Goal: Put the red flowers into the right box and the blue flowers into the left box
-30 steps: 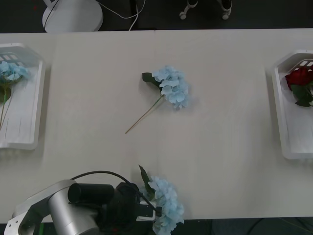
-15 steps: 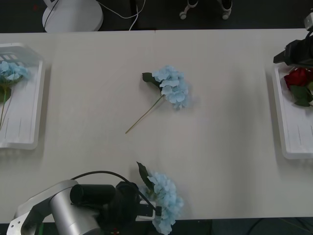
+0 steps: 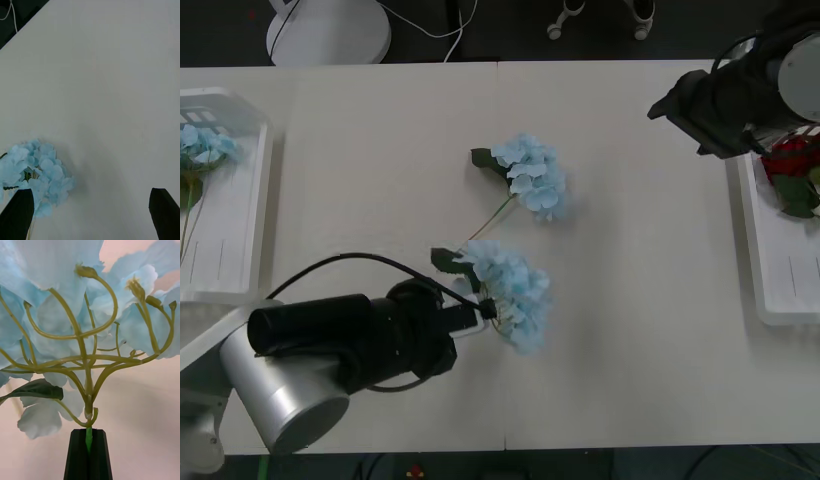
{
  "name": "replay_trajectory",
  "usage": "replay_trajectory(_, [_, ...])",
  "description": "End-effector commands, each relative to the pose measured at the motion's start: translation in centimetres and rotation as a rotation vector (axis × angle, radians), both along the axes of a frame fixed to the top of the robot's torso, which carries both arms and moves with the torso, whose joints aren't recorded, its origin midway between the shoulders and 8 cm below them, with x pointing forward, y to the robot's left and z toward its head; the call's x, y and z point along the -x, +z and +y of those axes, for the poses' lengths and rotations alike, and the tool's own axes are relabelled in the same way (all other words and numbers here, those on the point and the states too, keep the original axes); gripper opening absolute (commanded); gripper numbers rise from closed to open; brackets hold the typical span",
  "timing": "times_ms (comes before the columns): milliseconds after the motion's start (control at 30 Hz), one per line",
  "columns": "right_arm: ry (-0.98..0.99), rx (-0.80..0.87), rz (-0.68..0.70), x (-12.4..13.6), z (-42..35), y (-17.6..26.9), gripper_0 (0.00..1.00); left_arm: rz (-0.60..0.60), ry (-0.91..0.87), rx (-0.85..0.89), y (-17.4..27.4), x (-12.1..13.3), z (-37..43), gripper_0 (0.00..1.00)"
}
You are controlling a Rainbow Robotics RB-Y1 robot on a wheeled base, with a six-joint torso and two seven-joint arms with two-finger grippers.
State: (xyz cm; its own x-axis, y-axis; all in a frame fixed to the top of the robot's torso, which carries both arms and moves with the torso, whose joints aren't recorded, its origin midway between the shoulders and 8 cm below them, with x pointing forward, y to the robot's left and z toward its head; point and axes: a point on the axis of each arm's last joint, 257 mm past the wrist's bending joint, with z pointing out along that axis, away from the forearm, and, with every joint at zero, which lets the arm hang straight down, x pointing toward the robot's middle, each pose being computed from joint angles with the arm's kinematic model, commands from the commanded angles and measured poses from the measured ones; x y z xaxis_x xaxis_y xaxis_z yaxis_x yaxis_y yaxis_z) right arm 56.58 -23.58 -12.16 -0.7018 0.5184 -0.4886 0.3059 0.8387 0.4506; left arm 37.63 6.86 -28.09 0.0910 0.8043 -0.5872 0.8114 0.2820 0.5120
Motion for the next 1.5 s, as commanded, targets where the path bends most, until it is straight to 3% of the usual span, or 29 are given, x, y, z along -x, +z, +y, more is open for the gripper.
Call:
replay_trajectory(33, [-0.023, -0.034, -0.039, -0.4, 2.0, 2.3, 0.88, -0.036, 0.172, 0.130, 5.3, -3.3, 3.4, 0.00])
replay_trajectory(200, [-0.043, -0.039, -0.004, -0.7, 0.8, 1.2, 0.88, -0.108, 0.321, 0.227, 10.0, -7.3, 7.6, 0.00])
replay_trajectory(433, [0.163, 0.070, 0.016, -0.7, -1.1, 0.3, 0.88, -0.175, 0.529, 0.331, 15.6, -10.5, 15.9, 0.00])
replay_trajectory(567, [0.196, 0.035, 0.048, 0.1, 1.5, -0.7, 0.88, -0.199, 0.642, 0.362, 17.9, -11.2, 20.7, 0.00])
replay_trajectory(733, [0.089, -0.020, 0.090, 1.5, 6.6, -1.6, 0.88, -0.182, 0.832, 0.447, 20.7, -11.4, 27.2, 0.00])
replay_trajectory(933, [-0.025, -0.131, 0.126, 2.8, 13.1, -1.9, 0.88, -0.155, 1.031, 0.543, 20.8, -12.6, 34.8, 0.00])
replay_trajectory(1267, [-0.101, -0.169, 0.064, 3.0, 21.6, -4.4, 0.88, -0.168, 1.301, 0.573, 19.2, -15.4, 44.9, 0.00])
replay_trajectory(1500, [-0.111, -0.161, 0.065, 2.4, 23.7, -5.9, 0.88, -0.143, 1.452, 0.575, 18.0, -15.6, 50.2, 0.00])
